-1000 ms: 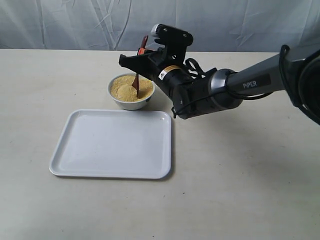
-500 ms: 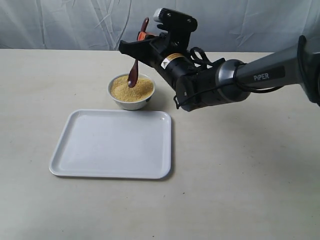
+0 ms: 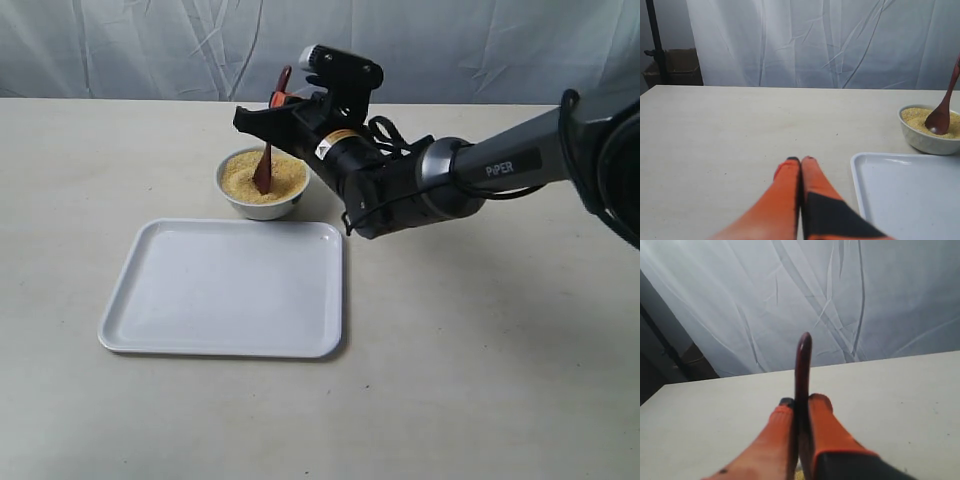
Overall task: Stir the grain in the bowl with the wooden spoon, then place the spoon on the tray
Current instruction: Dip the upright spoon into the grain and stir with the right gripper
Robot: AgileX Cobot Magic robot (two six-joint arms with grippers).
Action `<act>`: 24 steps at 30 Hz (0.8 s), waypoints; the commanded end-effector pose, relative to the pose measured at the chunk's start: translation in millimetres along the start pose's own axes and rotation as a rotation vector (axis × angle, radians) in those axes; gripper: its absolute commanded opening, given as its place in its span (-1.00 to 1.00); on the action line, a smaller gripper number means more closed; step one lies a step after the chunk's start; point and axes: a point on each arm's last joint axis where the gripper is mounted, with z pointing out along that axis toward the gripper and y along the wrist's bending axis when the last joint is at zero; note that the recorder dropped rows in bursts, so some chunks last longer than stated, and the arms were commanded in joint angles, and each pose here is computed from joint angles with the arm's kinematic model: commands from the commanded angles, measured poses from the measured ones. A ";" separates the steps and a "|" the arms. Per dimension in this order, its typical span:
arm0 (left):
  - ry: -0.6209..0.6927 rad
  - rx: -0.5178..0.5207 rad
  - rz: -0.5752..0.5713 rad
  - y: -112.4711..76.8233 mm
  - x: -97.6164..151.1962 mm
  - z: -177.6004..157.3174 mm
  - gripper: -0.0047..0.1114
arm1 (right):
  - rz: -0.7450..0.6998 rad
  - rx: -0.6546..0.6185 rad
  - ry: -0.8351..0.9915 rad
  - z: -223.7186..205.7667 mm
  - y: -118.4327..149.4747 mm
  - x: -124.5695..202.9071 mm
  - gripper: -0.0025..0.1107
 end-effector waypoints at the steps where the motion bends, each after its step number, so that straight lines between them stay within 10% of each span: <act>1: -0.012 -0.001 0.001 0.1 0.3 0.1 -0.92 | 0.002 0.046 0.010 1.9 -14.1 -6.1 -0.97; 11: -0.012 -0.001 0.001 0.1 0.3 0.1 -0.92 | -0.071 0.018 -0.085 -7.6 -3.1 -48.7 -0.97; 24: -0.012 -0.001 0.001 0.1 0.3 0.1 -0.92 | -0.109 0.005 -0.022 3.1 -16.9 -10.4 -0.97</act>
